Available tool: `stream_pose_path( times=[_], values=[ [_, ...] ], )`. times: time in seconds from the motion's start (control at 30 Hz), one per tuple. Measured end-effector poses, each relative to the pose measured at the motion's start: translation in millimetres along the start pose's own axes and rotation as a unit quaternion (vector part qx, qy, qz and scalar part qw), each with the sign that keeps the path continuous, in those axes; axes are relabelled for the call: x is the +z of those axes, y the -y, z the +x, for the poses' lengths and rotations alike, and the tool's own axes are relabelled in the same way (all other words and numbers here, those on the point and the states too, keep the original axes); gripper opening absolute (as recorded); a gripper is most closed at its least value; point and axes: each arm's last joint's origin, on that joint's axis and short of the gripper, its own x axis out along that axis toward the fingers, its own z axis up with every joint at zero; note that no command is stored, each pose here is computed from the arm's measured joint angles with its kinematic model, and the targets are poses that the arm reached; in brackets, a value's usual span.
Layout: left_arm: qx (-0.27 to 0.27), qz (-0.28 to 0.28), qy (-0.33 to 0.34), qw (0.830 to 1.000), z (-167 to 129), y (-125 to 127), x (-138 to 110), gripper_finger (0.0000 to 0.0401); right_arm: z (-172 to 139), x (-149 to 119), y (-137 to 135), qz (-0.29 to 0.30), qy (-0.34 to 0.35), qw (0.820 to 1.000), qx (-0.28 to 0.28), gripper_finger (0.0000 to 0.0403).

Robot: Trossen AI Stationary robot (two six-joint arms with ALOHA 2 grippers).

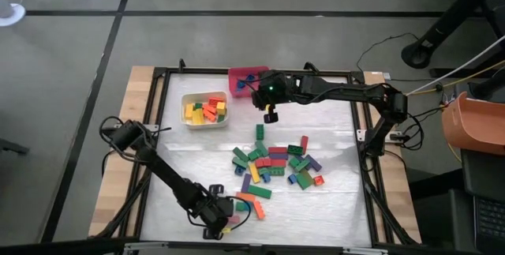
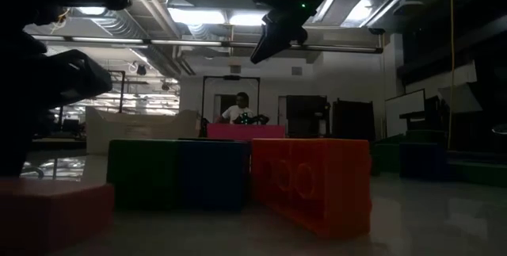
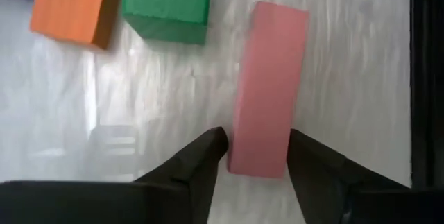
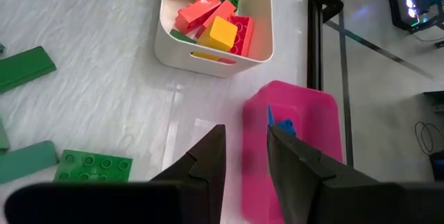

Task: Sort blocks by size
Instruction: Put the large pink wooden block into the white bin

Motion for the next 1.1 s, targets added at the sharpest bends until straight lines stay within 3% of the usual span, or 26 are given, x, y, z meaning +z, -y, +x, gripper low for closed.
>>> stream_pose_path(
  times=[0.17,0.4,0.57,0.73,0.97,1.1],
  values=[
    [0.003,0.041,-0.004,0.999,-0.9,-6.8,4.3,0.0084,-10.3,-0.8,0.5,-0.004,-0.042,0.999,0.027,0.0106],
    [0.017,0.044,-0.019,0.999,-16.6,-29.6,14.5,0.0084,-45.4,11.5,13.7,-0.029,-0.095,0.995,0.031,0.0106],
    [0.024,0.024,-0.007,0.999,-46.8,-47.8,25.4,0.0084,-74.1,22.3,27.7,-0.057,-0.127,0.99,-0.016,0.0106],
    [0.031,-0.005,0.008,0.999,-81.3,-66.5,31.7,0.0084,-95.1,24.1,37.4,-0.089,-0.146,0.985,-0.018,0.0106],
    [0.127,-0.024,0.029,0.991,-135.5,-108.4,28.8,0.0084,-101.3,-2.4,55.2,-0.08,-0.213,0.974,0.011,0.0106],
    [0.211,-0.053,0.01,0.976,-164.1,-143.9,19.7,0.0084,-101.2,-22.4,69.9,-0.046,-0.237,0.97,0.031,0.0106]
  ],
)
